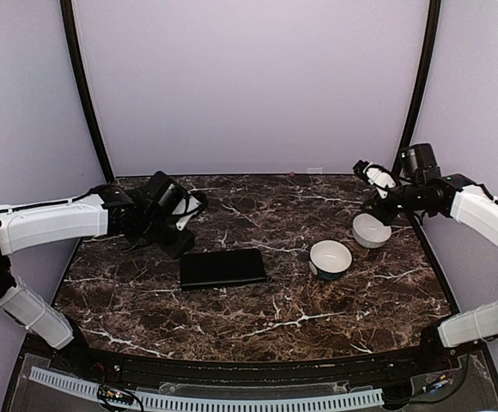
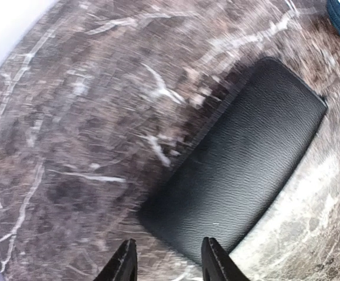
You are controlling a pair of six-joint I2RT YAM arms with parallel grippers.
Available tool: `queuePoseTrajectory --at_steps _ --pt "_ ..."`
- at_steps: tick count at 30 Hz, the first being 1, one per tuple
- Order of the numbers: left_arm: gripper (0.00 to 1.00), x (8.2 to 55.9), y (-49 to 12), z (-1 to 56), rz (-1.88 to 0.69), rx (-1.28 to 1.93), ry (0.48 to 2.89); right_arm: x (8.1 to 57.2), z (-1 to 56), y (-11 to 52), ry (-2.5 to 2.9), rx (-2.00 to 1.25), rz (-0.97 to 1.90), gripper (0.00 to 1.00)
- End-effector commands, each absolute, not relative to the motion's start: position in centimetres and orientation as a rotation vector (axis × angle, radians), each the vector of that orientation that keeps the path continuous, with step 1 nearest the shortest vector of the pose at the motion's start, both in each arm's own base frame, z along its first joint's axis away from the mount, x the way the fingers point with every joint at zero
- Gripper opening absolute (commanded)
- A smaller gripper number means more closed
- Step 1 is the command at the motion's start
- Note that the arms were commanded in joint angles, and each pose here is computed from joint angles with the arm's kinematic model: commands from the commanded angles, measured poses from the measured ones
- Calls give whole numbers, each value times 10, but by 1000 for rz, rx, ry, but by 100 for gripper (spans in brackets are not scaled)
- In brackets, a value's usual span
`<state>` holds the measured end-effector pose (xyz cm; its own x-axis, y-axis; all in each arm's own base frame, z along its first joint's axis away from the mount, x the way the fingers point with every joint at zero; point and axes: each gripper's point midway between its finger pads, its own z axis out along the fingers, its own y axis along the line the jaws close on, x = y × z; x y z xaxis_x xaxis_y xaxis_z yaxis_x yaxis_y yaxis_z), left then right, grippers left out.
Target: Sort the hair-cutting tools
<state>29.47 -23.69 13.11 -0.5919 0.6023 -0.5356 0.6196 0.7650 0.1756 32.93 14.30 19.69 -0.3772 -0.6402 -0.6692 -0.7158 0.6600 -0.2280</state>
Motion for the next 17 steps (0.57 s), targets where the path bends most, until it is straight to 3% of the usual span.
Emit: queuePoseTrajectory --at_steps 1,3,4,7,8,9,17 --pt "41 326 -206 199 -4 762 2276 354 262 107 1990 -701 52 51" --pt "51 335 -201 232 -11 700 2202 358 281 94 1975 -567 45 93" --pt "56 337 -201 246 -20 681 2155 356 286 92 1971 -534 69 99" --pt "75 341 -197 276 -47 581 2013 353 301 84 1915 -397 139 99" --pt "94 341 -191 280 -47 529 1983 353 301 76 1900 -337 124 99" --pt "98 339 -185 286 -57 465 1951 353 302 66 1880 -275 97 99" --pt "99 338 -156 261 -19 249 1904 340 274 47 1811 -186 120 99"
